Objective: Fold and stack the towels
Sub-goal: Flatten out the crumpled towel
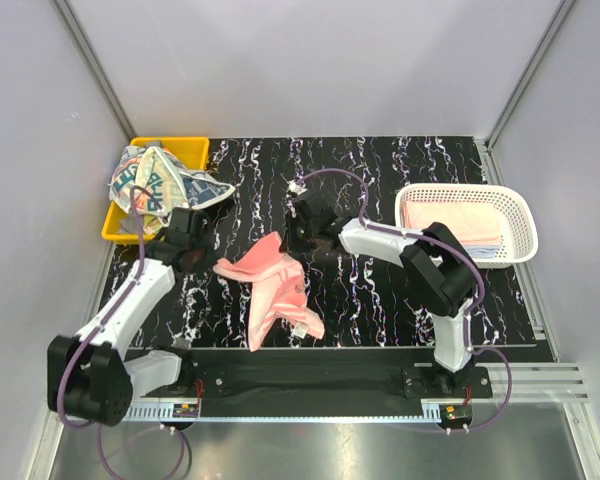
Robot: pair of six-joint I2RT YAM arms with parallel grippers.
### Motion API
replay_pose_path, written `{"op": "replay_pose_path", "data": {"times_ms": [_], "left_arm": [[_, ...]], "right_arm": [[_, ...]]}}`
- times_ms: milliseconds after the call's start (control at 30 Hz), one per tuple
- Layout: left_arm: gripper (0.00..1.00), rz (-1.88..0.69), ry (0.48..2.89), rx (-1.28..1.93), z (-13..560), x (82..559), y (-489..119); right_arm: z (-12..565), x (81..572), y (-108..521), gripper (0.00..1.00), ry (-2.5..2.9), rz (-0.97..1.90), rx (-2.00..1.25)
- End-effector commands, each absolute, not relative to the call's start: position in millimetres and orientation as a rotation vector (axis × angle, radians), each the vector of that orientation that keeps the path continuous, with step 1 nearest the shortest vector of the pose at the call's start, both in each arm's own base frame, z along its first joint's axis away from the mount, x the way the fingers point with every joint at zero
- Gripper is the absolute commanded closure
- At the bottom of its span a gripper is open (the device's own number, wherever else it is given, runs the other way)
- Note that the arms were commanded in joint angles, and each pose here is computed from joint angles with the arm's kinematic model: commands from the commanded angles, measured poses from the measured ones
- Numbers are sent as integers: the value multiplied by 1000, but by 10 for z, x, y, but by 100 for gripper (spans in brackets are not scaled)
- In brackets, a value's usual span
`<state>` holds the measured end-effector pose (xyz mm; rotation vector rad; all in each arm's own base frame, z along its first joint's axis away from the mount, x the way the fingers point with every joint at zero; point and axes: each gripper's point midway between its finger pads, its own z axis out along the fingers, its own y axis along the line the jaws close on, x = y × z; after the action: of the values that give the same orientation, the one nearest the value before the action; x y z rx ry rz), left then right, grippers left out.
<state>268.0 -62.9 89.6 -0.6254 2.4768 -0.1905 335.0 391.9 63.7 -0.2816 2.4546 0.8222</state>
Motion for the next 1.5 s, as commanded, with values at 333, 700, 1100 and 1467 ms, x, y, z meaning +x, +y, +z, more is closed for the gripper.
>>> {"op": "replay_pose_path", "data": {"times_ms": [333,700,1100,1467], "left_arm": [[100,-366,1929,-98,3383,2538,-774],[100,-606,1571,122,4785,1785,-974],[100,-722,1411,170,5354,1489,-1064],[100,-697,1622,10,4841,2652,-1262]], "right_arm": [[3298,3078,3054,100,1993,747,-203],[4474,2356,2423,100,1776,874,-194],[4993,2078,2092,100,1654,890,-186],[4404,3109,2116,100,1795,593,-162]]}}
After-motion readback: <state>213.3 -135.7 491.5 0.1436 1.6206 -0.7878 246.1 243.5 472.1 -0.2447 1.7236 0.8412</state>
